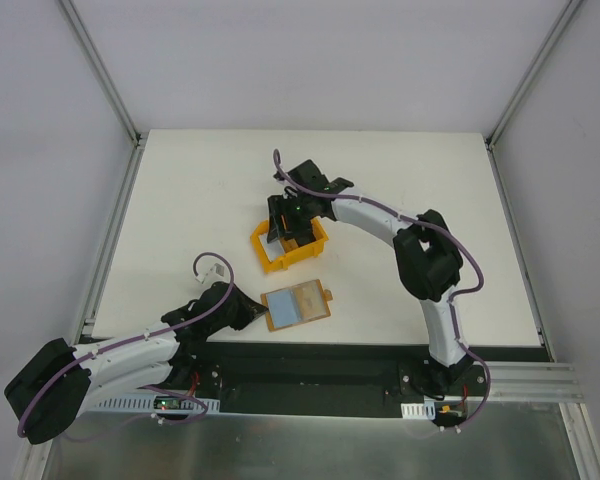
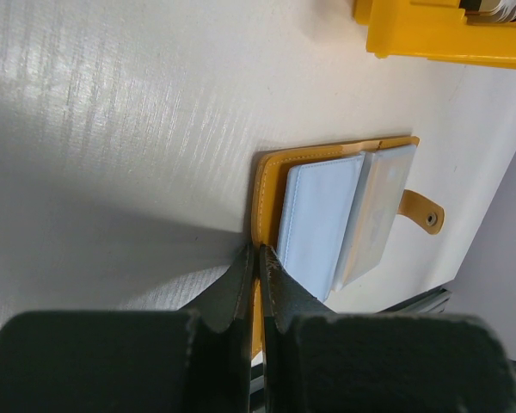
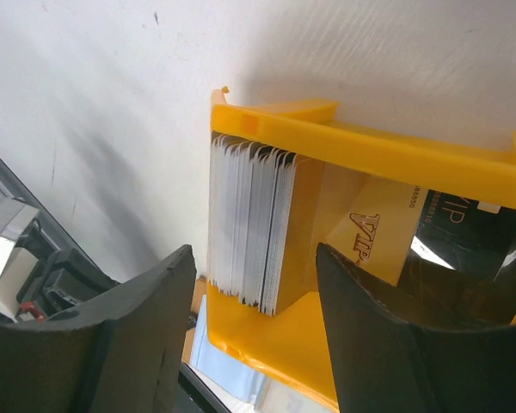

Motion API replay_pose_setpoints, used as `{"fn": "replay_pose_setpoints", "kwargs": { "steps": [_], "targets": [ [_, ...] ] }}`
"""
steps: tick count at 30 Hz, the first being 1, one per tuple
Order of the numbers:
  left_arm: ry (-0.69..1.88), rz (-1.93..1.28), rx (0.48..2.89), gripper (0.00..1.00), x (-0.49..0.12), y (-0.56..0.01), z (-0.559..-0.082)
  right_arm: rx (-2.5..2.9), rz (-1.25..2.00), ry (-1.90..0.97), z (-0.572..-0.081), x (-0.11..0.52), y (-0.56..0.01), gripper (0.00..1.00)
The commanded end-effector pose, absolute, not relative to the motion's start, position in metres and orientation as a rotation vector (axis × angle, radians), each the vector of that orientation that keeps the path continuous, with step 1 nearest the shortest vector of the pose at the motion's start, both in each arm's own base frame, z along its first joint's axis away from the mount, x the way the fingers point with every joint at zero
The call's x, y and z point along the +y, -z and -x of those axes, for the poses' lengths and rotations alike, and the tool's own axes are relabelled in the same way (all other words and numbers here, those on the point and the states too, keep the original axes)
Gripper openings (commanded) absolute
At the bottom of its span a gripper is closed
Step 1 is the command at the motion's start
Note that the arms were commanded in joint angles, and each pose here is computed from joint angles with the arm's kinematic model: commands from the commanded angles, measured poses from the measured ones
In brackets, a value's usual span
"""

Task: Put the credit cards into the card holder
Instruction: Pick up the credit card from the storage box.

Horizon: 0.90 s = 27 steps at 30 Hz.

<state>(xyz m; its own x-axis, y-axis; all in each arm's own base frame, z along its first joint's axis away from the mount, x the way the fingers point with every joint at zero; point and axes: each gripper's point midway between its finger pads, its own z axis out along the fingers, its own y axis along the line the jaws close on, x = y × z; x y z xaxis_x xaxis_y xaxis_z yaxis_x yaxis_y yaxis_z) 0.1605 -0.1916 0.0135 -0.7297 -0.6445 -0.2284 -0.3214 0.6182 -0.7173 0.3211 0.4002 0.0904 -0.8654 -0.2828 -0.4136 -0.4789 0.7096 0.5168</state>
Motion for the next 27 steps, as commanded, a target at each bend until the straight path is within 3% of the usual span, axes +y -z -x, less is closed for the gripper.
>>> {"fn": "replay_pose_setpoints", "kwargs": {
  "steps": [1,7,27],
  "targets": [
    [0.848,0.754,2.425,0.00,-0.182,-0.001,-0.153,2.634,0.610,-0.951,-0.317,0.409,-0.088,0.61],
    [0.847,0.755,2.427,0.00,-0.182,-0.001,-0.153,2.652,0.626,-0.970,-0.312,0.413,-0.083,0.61],
    [0.846,0.748,2.438,0.00,-0.184,0.000,-0.153,2.561,0.660,-1.044,-0.303,0.415,-0.119,0.35]
  ]
}}
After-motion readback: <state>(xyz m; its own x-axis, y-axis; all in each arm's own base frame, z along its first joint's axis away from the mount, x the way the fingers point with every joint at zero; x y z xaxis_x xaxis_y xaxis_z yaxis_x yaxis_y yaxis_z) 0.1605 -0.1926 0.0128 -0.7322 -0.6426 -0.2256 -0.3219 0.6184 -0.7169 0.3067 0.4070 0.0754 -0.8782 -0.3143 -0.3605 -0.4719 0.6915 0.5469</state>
